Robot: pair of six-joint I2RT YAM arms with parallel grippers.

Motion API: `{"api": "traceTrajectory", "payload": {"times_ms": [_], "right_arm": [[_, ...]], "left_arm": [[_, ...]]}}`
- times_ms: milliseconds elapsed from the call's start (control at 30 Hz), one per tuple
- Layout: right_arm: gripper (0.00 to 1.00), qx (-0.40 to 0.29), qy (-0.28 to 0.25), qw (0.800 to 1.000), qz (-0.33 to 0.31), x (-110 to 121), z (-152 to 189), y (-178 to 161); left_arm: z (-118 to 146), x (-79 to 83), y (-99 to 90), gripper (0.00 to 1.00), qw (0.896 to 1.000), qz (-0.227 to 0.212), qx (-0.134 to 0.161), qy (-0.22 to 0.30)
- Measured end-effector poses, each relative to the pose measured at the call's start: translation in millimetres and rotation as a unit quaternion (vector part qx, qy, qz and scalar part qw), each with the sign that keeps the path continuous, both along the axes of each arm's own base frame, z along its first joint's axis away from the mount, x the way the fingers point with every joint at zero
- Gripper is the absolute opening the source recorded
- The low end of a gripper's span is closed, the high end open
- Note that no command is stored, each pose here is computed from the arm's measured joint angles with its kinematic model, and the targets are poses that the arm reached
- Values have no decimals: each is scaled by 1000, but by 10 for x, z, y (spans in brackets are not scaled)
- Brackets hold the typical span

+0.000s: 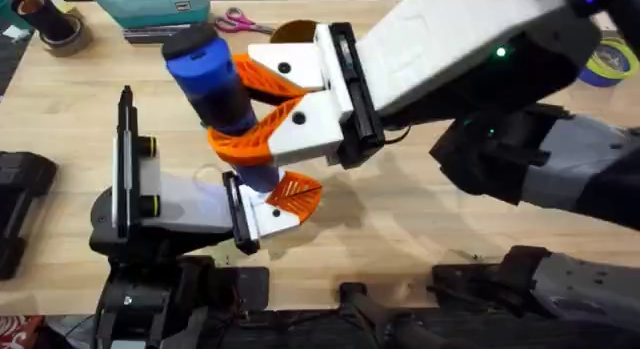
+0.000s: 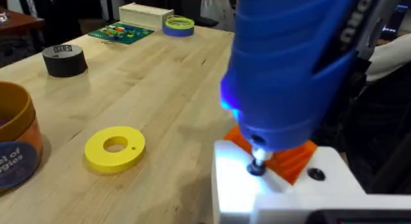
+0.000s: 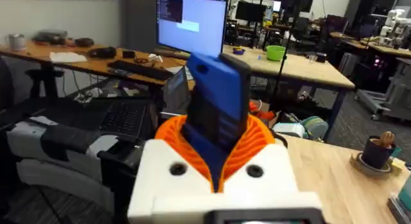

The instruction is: Pick up the gripper from the table and insert it into the empty holder that is missing its gripper. Then pick up a screw, insert it into the mounting hole, and use the screwdriver to tighten it. Finally, clean up the table by picking up the vegetable and placing it into the bucket.

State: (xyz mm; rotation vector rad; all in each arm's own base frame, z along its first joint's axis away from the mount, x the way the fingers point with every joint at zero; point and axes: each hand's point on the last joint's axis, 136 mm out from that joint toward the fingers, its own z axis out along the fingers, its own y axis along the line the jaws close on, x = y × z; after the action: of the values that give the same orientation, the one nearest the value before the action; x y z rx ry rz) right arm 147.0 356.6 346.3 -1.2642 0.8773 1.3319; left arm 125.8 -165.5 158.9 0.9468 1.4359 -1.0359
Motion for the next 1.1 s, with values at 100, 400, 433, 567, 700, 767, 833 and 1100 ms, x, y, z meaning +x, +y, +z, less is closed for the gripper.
{"api": "traceTrajectory", "payload": {"times_ms": [100, 400, 433, 567, 700, 767, 833, 1100], "right_arm": [[25, 0, 0, 1000, 0, 0, 0, 0], [25, -1, 1, 1000, 0, 0, -3, 1], [25, -1, 1, 1000, 0, 0, -3, 1], [25, -1, 1, 1000, 0, 1, -4, 1], [25, -1, 1, 1000, 0, 1, -4, 1], [25, -1, 1, 1000, 0, 1, -6, 1], [25, -2, 2, 1000, -1, 9, -10, -1], [25, -4, 2, 1000, -3, 44, -18, -24]], "left_arm": [[-1, 0, 0, 13, 1000, 0, 0, 0], [-1, 0, 0, 13, 1000, 0, 0, 0], [-1, 0, 0, 13, 1000, 0, 0, 0], [-1, 0, 0, 13, 1000, 0, 0, 0], [0, 0, 0, 13, 1000, 0, 0, 0], [-1, 0, 0, 13, 1000, 0, 0, 0], [-1, 0, 0, 13, 1000, 0, 0, 0], [0, 0, 0, 13, 1000, 0, 0, 0]]}}
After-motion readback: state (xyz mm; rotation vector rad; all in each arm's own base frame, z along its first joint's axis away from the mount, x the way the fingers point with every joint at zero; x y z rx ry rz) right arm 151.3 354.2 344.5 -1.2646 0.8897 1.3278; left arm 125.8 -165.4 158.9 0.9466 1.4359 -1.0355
